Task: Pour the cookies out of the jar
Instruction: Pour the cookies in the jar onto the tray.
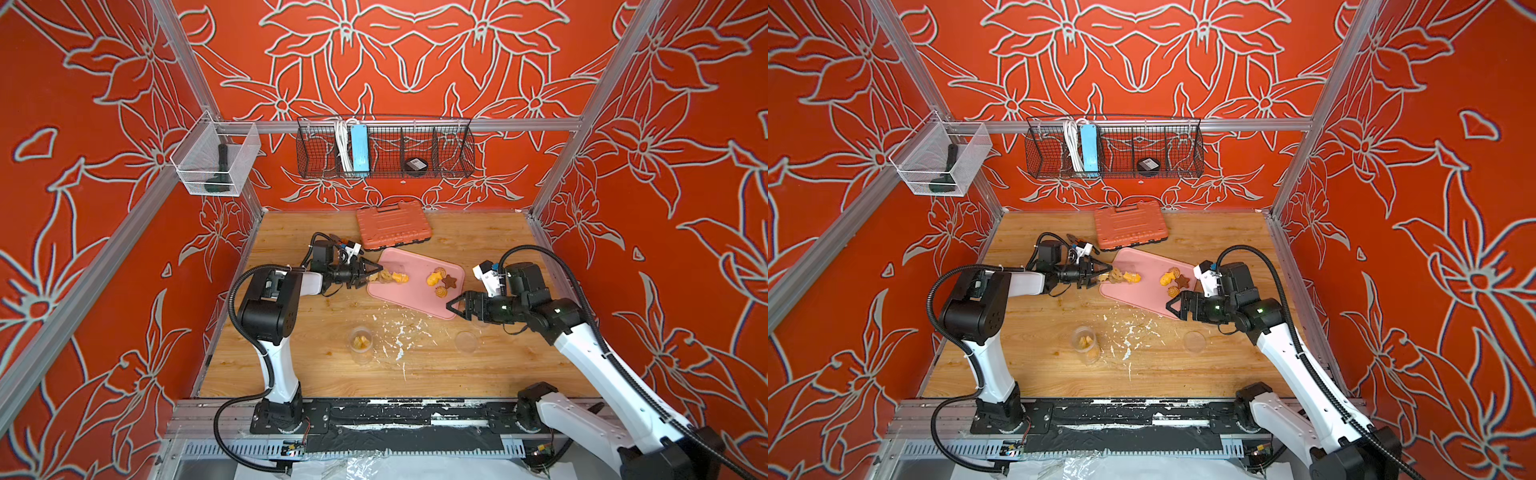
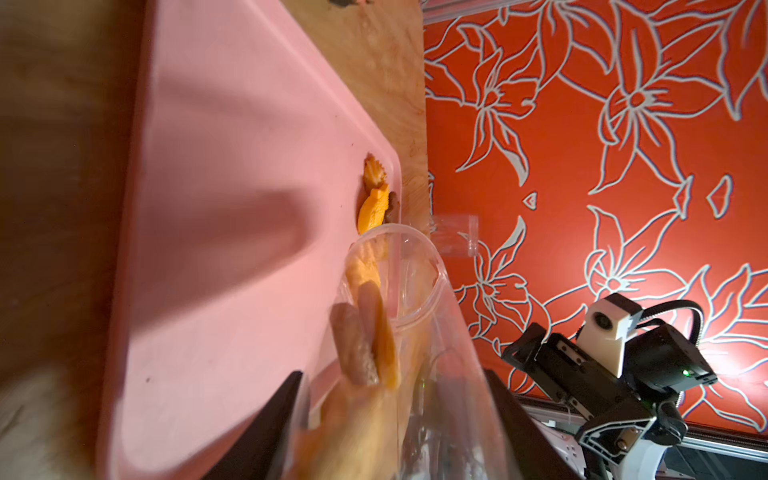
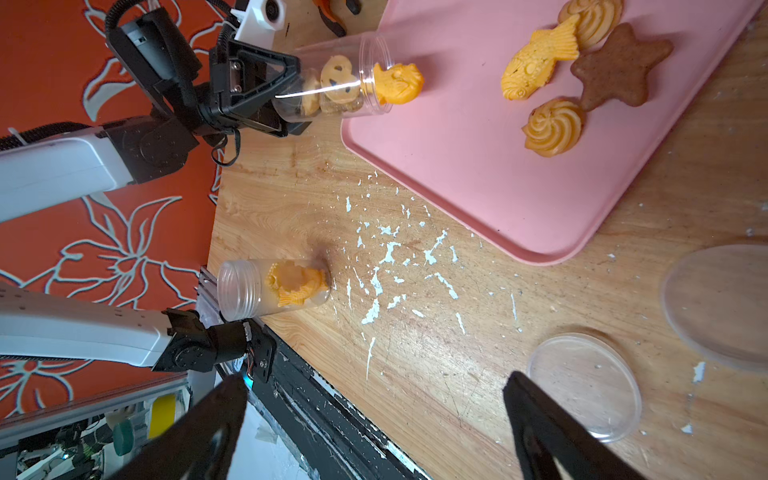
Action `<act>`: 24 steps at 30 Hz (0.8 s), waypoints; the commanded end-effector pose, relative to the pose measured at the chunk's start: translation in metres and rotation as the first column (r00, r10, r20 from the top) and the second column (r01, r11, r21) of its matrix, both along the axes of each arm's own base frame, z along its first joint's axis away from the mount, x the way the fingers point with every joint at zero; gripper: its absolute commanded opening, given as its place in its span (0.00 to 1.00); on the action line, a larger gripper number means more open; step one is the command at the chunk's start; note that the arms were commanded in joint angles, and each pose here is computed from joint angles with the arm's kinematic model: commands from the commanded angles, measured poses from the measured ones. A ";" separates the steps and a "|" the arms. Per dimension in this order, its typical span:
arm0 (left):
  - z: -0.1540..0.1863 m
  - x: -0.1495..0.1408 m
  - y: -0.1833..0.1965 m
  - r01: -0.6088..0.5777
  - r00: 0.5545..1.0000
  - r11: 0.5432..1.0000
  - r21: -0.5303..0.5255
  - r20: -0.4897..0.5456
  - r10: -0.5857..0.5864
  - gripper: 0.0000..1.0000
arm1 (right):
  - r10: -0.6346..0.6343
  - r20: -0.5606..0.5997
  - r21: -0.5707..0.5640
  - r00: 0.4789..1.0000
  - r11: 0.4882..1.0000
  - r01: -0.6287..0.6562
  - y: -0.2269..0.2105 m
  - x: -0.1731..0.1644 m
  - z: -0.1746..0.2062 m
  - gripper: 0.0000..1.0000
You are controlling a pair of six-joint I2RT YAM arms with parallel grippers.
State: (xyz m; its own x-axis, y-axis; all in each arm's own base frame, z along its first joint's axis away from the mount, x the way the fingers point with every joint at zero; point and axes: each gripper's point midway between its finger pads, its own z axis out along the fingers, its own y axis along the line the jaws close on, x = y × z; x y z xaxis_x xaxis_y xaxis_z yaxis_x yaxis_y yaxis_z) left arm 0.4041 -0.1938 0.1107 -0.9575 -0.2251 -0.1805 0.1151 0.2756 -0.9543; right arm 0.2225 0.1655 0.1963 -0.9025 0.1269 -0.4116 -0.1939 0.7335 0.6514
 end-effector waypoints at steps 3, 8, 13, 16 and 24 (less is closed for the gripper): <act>0.017 -0.004 -0.003 0.036 0.999 0.996 -0.084 0.027 -0.034 0.59 | -0.001 -0.006 0.020 1.000 1.000 0.001 0.000 -0.004 0.001 0.98; 0.017 -0.004 -0.003 0.040 0.999 0.996 -0.074 0.031 -0.038 0.59 | -0.002 -0.001 0.019 1.000 1.000 0.002 0.000 -0.004 0.001 0.99; 0.017 -0.004 -0.003 0.040 0.999 0.997 -0.072 0.029 -0.038 0.59 | 0.000 -0.002 0.022 1.000 1.000 0.000 0.000 -0.005 0.001 0.99; 0.014 -0.001 -0.001 0.030 0.999 0.999 -0.021 0.044 -0.029 0.59 | 0.000 -0.001 0.022 1.000 1.000 0.000 0.000 -0.006 0.002 0.99; 0.022 -0.008 -0.002 0.023 0.999 0.993 -0.115 0.037 -0.018 0.57 | -0.002 0.001 0.022 1.000 1.000 0.002 -0.001 -0.007 0.003 0.99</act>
State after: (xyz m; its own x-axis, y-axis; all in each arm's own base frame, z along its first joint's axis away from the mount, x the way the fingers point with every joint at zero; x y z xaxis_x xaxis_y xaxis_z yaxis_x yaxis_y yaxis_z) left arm 0.3990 -0.1955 0.1181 -0.9590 -0.2248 -0.1726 0.1221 0.2216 -0.9675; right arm 0.2199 0.1647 0.2001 -0.8964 0.1344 -0.4223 -0.1993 0.7289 0.6550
